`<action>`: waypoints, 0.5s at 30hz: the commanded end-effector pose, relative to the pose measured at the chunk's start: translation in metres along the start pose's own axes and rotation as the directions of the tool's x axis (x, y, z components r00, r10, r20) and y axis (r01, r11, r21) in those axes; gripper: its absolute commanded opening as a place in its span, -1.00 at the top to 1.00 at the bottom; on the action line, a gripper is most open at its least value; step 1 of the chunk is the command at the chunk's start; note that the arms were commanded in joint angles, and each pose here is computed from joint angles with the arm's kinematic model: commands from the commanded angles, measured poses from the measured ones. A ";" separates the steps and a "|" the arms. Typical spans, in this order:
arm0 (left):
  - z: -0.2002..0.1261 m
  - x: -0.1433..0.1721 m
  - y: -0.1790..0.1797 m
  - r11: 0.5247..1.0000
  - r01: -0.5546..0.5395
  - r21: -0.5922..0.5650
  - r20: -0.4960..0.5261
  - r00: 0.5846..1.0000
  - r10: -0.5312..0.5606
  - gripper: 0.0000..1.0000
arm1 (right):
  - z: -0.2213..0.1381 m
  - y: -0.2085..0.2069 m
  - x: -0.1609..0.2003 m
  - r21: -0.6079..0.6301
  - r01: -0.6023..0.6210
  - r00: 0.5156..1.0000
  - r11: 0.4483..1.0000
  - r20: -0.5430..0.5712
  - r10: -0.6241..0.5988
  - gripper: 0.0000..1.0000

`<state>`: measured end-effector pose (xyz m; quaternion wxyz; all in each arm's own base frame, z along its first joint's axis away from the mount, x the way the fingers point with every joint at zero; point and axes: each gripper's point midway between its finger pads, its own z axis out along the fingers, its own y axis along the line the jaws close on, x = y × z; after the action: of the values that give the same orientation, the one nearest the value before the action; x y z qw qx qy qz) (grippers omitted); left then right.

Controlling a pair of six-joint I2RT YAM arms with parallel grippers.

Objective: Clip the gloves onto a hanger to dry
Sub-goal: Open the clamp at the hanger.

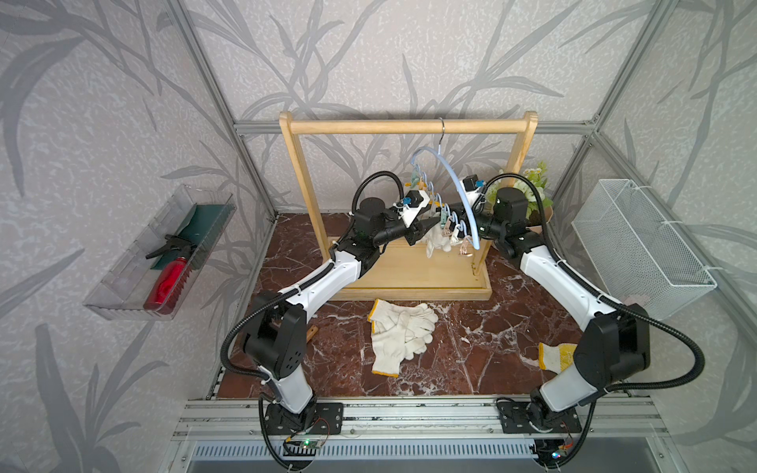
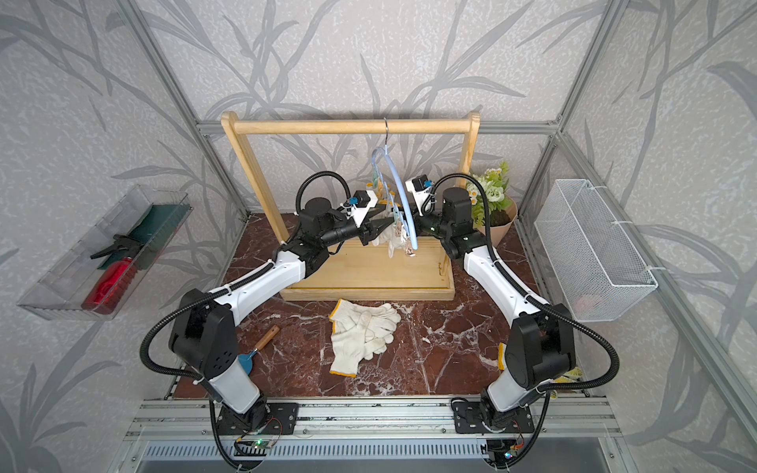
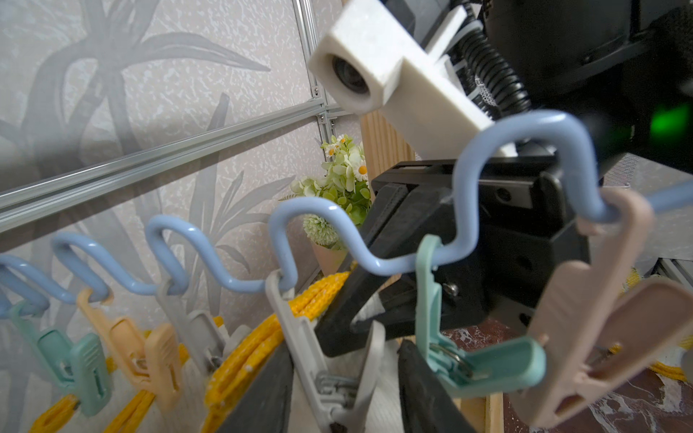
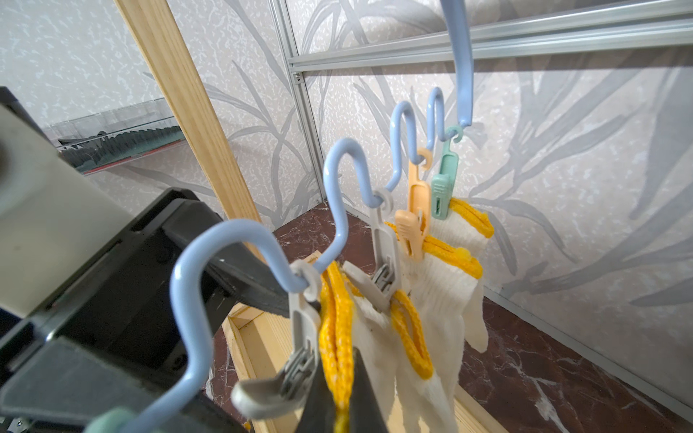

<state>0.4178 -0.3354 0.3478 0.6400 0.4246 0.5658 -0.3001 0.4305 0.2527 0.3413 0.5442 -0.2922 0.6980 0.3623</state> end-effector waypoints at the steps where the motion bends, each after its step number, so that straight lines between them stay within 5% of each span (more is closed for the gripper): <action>1: 0.002 -0.015 0.010 1.000 -0.011 -0.030 0.030 0.999 0.012 0.10 | 0.000 0.009 -0.017 -0.031 0.036 0.999 0.999 0.035 -0.035 1.00; 15: 0.001 -0.022 0.009 1.000 -0.014 -0.027 0.049 0.999 0.016 0.17 | 0.003 0.009 -0.013 -0.034 0.032 0.999 0.999 0.029 -0.031 1.00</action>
<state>0.4221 -0.3339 0.3532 0.6450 0.4122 0.5702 -0.2982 0.4294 0.2547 0.3413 0.5434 -0.2938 0.6974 0.3635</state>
